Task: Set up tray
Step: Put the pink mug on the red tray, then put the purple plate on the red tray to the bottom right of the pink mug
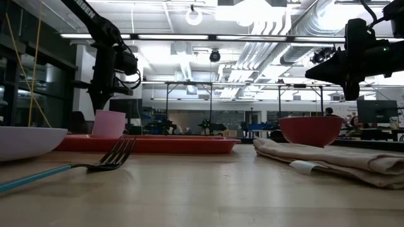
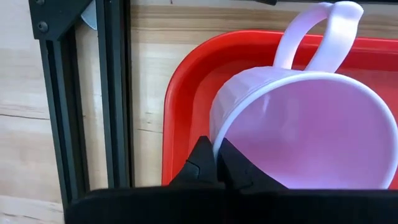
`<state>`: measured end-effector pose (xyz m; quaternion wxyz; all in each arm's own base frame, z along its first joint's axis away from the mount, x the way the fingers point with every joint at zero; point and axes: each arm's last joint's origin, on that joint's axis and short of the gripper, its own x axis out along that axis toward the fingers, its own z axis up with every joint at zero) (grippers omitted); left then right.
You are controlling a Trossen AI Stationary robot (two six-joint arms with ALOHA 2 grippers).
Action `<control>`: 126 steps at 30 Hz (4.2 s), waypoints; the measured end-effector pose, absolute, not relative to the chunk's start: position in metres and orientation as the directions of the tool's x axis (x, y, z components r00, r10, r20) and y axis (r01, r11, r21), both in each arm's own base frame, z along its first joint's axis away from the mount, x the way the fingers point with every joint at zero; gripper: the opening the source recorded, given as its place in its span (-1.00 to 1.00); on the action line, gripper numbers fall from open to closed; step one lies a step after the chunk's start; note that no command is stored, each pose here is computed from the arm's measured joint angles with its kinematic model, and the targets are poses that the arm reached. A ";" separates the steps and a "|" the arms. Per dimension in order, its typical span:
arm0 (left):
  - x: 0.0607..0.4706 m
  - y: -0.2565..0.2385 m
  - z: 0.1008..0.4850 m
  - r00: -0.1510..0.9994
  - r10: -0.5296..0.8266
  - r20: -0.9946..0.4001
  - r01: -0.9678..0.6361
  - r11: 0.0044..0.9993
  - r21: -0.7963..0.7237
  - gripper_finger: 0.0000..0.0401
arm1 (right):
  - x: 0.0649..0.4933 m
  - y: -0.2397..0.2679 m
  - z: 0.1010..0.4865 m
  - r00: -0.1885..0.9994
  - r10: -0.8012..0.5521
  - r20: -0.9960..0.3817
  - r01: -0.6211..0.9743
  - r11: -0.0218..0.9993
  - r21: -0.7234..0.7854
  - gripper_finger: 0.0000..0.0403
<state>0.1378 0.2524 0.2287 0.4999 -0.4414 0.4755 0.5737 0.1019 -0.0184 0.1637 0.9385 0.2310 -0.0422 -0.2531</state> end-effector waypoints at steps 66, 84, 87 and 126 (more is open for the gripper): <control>0.137 0.248 0.228 -0.101 0.102 -0.990 -0.994 0.034 0.105 -0.84 | 0.102 -0.018 0.164 0.870 -0.491 -0.038 0.452 0.766 0.457 -1.00; 0.137 0.248 0.228 -0.106 0.101 -0.989 -0.993 0.035 0.111 -0.29 | 0.102 -0.018 0.164 0.877 -0.480 -0.038 0.442 0.772 0.457 -1.00; 0.137 0.248 0.228 -0.099 0.092 -0.991 -0.994 0.040 0.103 -0.13 | 0.102 -0.018 0.164 0.877 -0.480 -0.039 0.442 0.772 0.457 -1.00; 0.120 0.156 0.355 0.305 0.203 -0.930 -0.952 0.066 -0.298 0.31 | 0.102 -0.018 0.164 0.876 -0.481 -0.038 0.444 0.771 0.456 -1.00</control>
